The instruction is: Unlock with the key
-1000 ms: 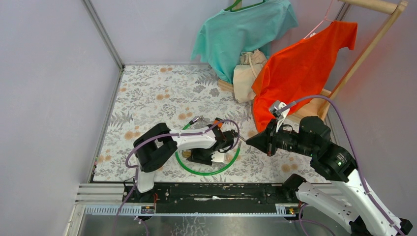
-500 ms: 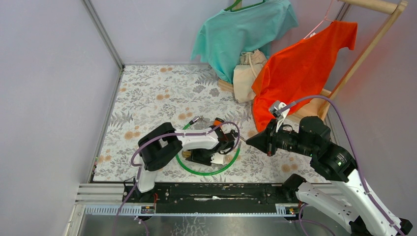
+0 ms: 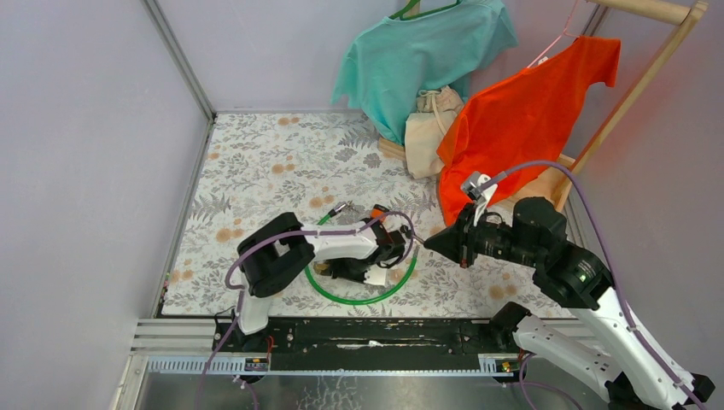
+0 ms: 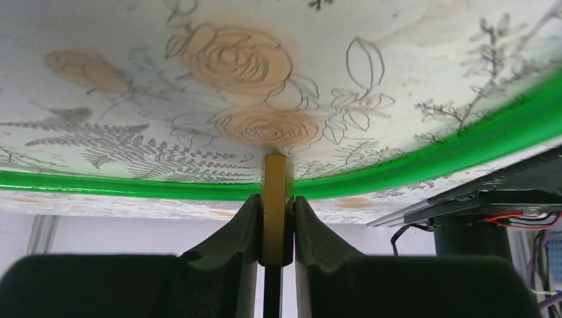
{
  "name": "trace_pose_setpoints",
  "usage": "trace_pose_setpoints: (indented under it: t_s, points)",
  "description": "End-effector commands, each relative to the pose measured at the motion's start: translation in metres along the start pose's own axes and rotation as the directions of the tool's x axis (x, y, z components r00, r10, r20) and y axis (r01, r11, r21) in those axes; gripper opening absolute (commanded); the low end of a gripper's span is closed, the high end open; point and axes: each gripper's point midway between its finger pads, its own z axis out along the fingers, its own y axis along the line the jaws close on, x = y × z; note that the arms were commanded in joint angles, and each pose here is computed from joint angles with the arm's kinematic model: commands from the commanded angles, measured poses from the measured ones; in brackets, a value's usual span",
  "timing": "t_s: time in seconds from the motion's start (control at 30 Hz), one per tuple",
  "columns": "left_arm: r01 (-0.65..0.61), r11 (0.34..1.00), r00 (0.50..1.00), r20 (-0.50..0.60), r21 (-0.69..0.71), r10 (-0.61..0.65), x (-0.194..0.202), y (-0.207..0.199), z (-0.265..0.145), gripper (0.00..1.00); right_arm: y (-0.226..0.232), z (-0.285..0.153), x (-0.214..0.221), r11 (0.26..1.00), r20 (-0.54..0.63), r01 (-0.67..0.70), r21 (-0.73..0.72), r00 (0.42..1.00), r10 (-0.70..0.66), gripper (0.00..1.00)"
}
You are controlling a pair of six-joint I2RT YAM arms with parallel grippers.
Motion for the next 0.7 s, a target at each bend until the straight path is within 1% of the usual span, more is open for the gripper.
trace_pose_setpoints:
  t_s: [0.0, 0.07, 0.1, 0.17, 0.2, 0.23, 0.27, 0.3, 0.4, 0.5, 0.57, 0.67]
  points:
    - [0.057, 0.998, 0.989, 0.135, -0.001, -0.056, 0.003, 0.011, -0.03, 0.0, 0.002, 0.001, -0.029, 0.999, 0.065, 0.037, 0.012, 0.997, -0.038, 0.0]
    - [0.117, 0.993, 0.966, 0.232, -0.003, -0.113, 0.001, 0.026, -0.046, 0.0, 0.002, 0.002, -0.032, 0.999, 0.059, 0.032, 0.017, 0.998, -0.033, 0.0]
    - [0.152, 0.988, 0.946, 0.288, 0.005, -0.147, 0.0, 0.034, -0.054, 0.0, 0.002, 0.001, -0.033, 0.999, 0.06, 0.034, 0.018, 0.998, -0.035, 0.0]
    - [0.233, 0.971, 0.879, 0.418, 0.043, -0.23, -0.001, 0.05, -0.077, 0.0, 0.002, 0.002, -0.035, 0.999, 0.058, 0.036, 0.019, 0.998, -0.038, 0.0]
    - [0.269, 0.96, 0.837, 0.474, 0.081, -0.274, 0.002, 0.056, -0.087, 0.0, 0.002, 0.003, -0.036, 0.999, 0.057, 0.036, 0.018, 0.998, -0.037, 0.0]
    - [0.279, 0.951, 0.783, 0.542, 0.132, -0.305, 0.001, 0.058, -0.1, 0.0, 0.002, 0.004, -0.037, 0.999, 0.055, 0.037, 0.014, 0.998, -0.038, 0.0]
    - [0.295, 0.94, 0.734, 0.589, 0.17, -0.337, 0.005, 0.062, -0.109, 0.0, 0.003, 0.006, -0.038, 0.999, 0.052, 0.039, 0.006, 0.998, -0.04, 0.0]
    - [0.319, 0.925, 0.675, 0.636, 0.207, -0.375, 0.014, 0.068, -0.118, 0.0, 0.004, 0.009, -0.039, 0.999, 0.045, 0.037, 0.0, 0.998, -0.037, 0.0]
    - [0.333, 0.906, 0.515, 0.755, 0.261, -0.407, 0.034, 0.075, -0.146, 0.0, -0.001, 0.022, -0.038, 1.0, -0.005, 0.023, 0.005, 1.0, -0.023, 0.0]
    - [0.318, 0.901, 0.364, 0.84, 0.294, -0.402, 0.055, 0.073, -0.172, 0.0, -0.003, 0.039, -0.038, 1.0, -0.068, 0.002, -0.015, 0.998, -0.003, 0.0]
    - [0.315, 0.898, 0.282, 0.873, 0.307, -0.397, 0.067, 0.07, -0.185, 0.0, 0.002, 0.05, -0.041, 0.998, -0.087, -0.008, -0.059, 0.996, 0.003, 0.0]
    - [0.305, 0.895, 0.186, 0.901, 0.326, -0.392, 0.08, 0.067, -0.199, 0.0, 0.007, 0.064, -0.044, 0.993, -0.103, -0.021, -0.115, 0.995, 0.009, 0.0]
